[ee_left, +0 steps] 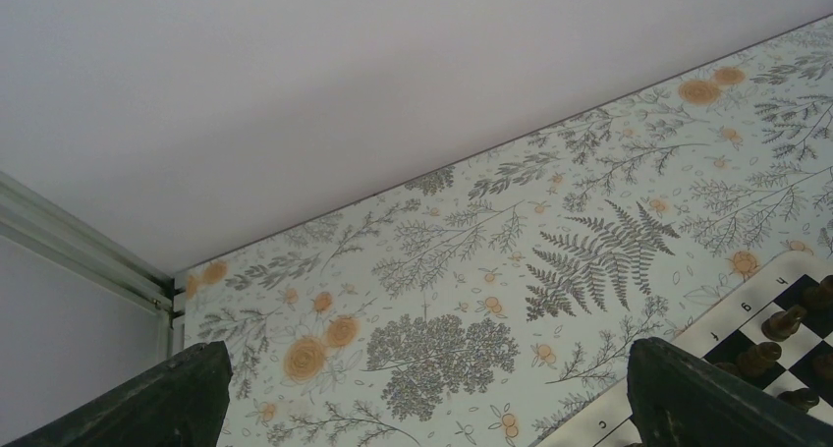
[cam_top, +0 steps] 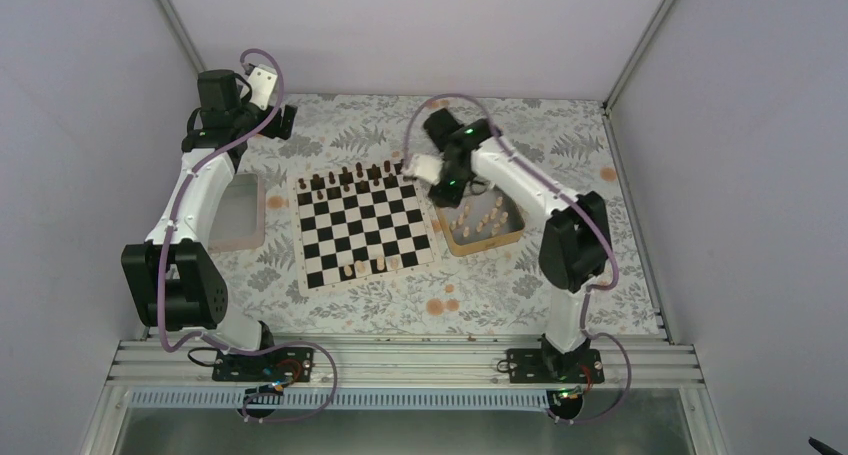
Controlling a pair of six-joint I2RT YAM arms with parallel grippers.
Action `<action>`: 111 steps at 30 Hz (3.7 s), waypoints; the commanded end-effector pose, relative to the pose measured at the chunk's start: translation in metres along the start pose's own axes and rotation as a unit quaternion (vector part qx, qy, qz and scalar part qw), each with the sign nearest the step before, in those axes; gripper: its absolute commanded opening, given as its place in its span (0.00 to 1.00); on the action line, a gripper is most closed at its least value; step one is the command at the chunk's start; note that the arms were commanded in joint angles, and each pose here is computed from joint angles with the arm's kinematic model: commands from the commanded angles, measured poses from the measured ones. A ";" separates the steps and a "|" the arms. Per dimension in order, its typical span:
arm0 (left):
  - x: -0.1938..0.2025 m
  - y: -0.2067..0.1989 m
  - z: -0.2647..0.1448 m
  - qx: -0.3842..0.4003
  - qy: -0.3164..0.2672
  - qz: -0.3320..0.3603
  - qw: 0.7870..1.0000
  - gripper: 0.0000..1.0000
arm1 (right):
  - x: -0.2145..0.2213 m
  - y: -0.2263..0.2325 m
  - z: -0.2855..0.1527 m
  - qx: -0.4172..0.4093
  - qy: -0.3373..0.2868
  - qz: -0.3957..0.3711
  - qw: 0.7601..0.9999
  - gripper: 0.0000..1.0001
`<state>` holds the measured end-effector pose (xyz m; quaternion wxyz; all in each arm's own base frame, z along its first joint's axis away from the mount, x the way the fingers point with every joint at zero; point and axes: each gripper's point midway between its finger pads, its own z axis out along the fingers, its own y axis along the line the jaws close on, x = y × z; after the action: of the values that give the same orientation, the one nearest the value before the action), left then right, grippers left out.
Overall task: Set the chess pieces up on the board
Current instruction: Pick up the chess piece from the storage box, then place the chess piece on the chessboard.
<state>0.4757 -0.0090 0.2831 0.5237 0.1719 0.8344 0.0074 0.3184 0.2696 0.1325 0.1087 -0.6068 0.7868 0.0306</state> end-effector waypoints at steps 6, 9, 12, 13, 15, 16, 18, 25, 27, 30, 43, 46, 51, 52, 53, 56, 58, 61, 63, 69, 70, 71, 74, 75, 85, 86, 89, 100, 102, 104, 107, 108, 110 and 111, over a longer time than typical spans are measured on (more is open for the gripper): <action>-0.006 0.001 -0.004 -0.001 -0.013 0.001 1.000 1.00 | 0.083 -0.108 0.023 0.068 0.032 0.106 0.992 0.43; -0.006 0.002 -0.003 -0.003 -0.013 0.001 1.000 1.00 | 0.086 -0.114 0.039 0.065 0.036 0.111 0.991 0.43; -0.006 0.002 -0.003 -0.004 -0.013 0.001 1.000 1.00 | 0.086 -0.117 0.055 0.052 0.035 0.113 0.992 0.43; -0.006 0.002 -0.003 -0.004 -0.013 0.001 1.000 1.00 | 0.086 -0.118 0.060 0.048 0.037 0.114 0.992 0.43; -0.006 0.002 -0.003 -0.005 -0.012 0.001 1.000 1.00 | 0.087 -0.117 0.069 0.038 0.042 0.115 0.992 0.42; -0.006 0.002 -0.003 -0.005 -0.012 0.001 1.000 1.00 | 0.087 -0.117 0.073 0.035 0.044 0.115 0.992 0.42; -0.005 0.003 -0.003 -0.006 -0.012 0.002 1.000 1.00 | 0.088 -0.116 0.077 0.030 0.045 0.115 0.992 0.42; -0.004 0.002 -0.001 -0.003 -0.010 0.001 1.000 1.00 | 0.092 -0.111 0.082 0.020 0.051 0.116 0.992 0.41; -0.004 0.002 -0.001 -0.003 -0.010 0.001 1.000 1.00 | 0.092 -0.110 0.081 0.018 0.049 0.116 0.992 0.41; -0.005 0.002 -0.001 -0.003 -0.010 0.002 1.000 1.00 | 0.088 -0.112 0.074 0.021 0.039 0.117 0.992 0.41; -0.004 0.002 -0.001 -0.004 -0.009 0.002 1.000 1.00 | 0.069 -0.108 0.071 -0.007 -0.002 0.120 0.993 0.40; -0.003 0.002 -0.001 -0.006 -0.008 0.003 1.000 1.00 | 0.064 -0.109 0.074 -0.007 -0.008 0.120 0.993 0.40; -0.002 0.002 0.000 -0.005 -0.008 0.004 1.000 1.00 | 0.061 -0.103 0.079 -0.019 -0.008 0.119 0.993 0.41; -0.001 0.002 0.000 -0.005 -0.007 0.003 1.000 1.00 | 0.062 -0.102 0.081 -0.022 -0.005 0.118 0.993 0.41; -0.002 0.002 0.000 -0.005 -0.007 0.004 1.000 1.00 | 0.063 -0.100 0.083 -0.024 -0.004 0.117 0.993 0.40; -0.002 0.002 0.000 -0.005 -0.008 0.004 1.000 1.00 | 0.064 -0.099 0.085 -0.024 -0.005 0.117 0.993 0.40; -0.002 0.002 0.000 -0.005 -0.008 0.003 1.000 1.00 | 0.063 -0.101 0.085 -0.021 -0.007 0.118 0.993 0.40; -0.001 0.002 0.000 -0.004 -0.007 0.003 1.000 1.00 | 0.060 -0.102 0.086 -0.019 -0.011 0.115 0.993 0.39; -0.002 0.002 0.000 -0.004 -0.008 0.003 1.000 1.00 | 0.060 -0.101 0.090 -0.022 -0.005 0.114 0.993 0.38; -0.002 0.002 -0.001 -0.005 -0.008 0.004 1.000 1.00 | 0.059 -0.098 0.097 -0.026 -0.001 0.110 0.994 0.30; -0.002 0.002 -0.001 -0.005 -0.008 0.004 1.000 1.00 | 0.059 -0.098 0.098 -0.026 -0.001 0.110 0.994 0.27; -0.001 0.002 -0.001 -0.005 -0.008 0.004 1.000 1.00 | 0.059 -0.099 0.097 -0.024 -0.001 0.111 0.993 0.23; -0.001 0.001 0.000 -0.004 -0.008 0.004 1.000 1.00 | 0.058 -0.098 0.096 -0.025 -0.004 0.112 0.993 0.13; -0.001 0.002 0.000 -0.004 -0.007 0.004 1.000 1.00 | 0.058 -0.098 0.095 -0.024 -0.004 0.113 0.993 0.12; -0.002 0.001 -0.001 -0.004 -0.008 0.004 1.000 1.00 | 0.055 -0.106 0.050 0.014 -0.010 0.111 0.994 0.08; -0.002 0.002 -0.002 -0.005 -0.009 0.004 1.000 1.00 | 0.053 -0.107 0.043 0.019 -0.012 0.110 0.994 0.08; -0.003 0.002 -0.001 -0.004 -0.009 0.004 1.000 1.00 | 0.046 -0.109 0.021 0.036 -0.016 0.104 0.994 0.08; 0.000 0.009 0.000 -0.025 -0.003 0.006 1.000 1.00 | -0.068 -0.047 -0.010 0.043 -0.050 -0.026 0.997 0.09; 0.000 0.013 -0.002 -0.037 -0.001 0.006 0.999 1.00 | -0.093 -0.025 -0.003 0.037 -0.054 -0.059 0.996 0.09; -0.003 0.019 -0.006 -0.048 -0.003 0.008 0.999 1.00 | -0.117 -0.005 0.007 0.031 -0.059 -0.092 0.994 0.09; -0.008 0.025 -0.015 -0.056 -0.012 0.009 0.998 1.00 | -0.149 0.033 0.021 0.016 -0.074 -0.138 0.988 0.09; -0.009 0.026 -0.017 -0.057 -0.013 0.009 0.998 1.00 | -0.158 0.048 0.027 0.015 -0.078 -0.155 0.985 0.09; -0.011 0.031 -0.021 -0.062 -0.017 0.009 0.998 1.00 | -0.174 0.074 0.037 0.008 -0.090 -0.182 0.979 0.09; -0.012 0.033 -0.023 -0.065 -0.019 0.010 0.998 1.00 | -0.181 0.085 0.042 0.005 -0.094 -0.195 0.976 0.09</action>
<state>0.4752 0.0119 0.2839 0.5217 0.1500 0.8388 0.0425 0.3140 0.4389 0.1305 0.1844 -0.7135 0.6744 0.0471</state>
